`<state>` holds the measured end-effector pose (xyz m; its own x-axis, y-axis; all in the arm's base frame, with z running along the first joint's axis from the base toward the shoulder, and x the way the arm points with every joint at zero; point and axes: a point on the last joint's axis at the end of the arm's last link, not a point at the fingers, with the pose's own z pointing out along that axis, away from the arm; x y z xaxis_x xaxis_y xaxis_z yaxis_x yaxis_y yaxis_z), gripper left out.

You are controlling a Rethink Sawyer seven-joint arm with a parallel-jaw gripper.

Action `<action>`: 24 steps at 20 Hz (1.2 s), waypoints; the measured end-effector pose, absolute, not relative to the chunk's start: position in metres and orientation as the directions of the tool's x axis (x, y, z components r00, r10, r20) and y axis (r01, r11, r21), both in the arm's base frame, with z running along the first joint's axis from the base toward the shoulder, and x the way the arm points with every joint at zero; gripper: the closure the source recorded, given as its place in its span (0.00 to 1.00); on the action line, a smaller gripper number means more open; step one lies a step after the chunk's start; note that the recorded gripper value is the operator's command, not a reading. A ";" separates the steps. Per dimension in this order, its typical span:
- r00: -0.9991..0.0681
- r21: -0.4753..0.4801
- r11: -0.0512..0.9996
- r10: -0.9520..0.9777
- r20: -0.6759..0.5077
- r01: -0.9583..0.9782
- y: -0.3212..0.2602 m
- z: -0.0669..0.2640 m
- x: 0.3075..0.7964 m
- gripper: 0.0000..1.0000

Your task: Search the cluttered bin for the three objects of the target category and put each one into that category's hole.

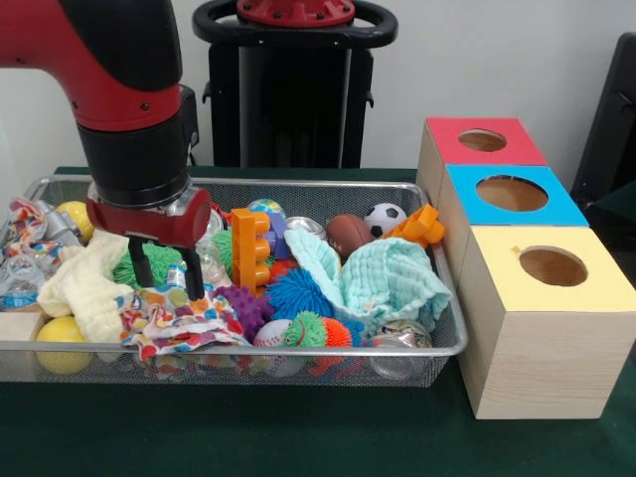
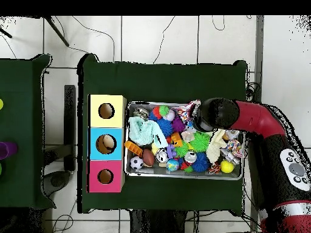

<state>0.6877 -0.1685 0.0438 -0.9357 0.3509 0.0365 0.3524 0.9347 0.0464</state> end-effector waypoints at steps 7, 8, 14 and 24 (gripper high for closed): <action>-0.937 0.045 0.936 0.348 0.038 0.349 -0.168 0.042 0.687 0.00; -0.937 0.045 0.936 0.347 0.039 0.349 -0.167 0.042 0.687 0.00; -0.940 0.045 0.940 0.338 0.040 0.339 -0.160 0.042 0.688 0.00; -0.942 0.045 0.942 0.332 0.040 0.334 -0.156 0.042 0.689 0.00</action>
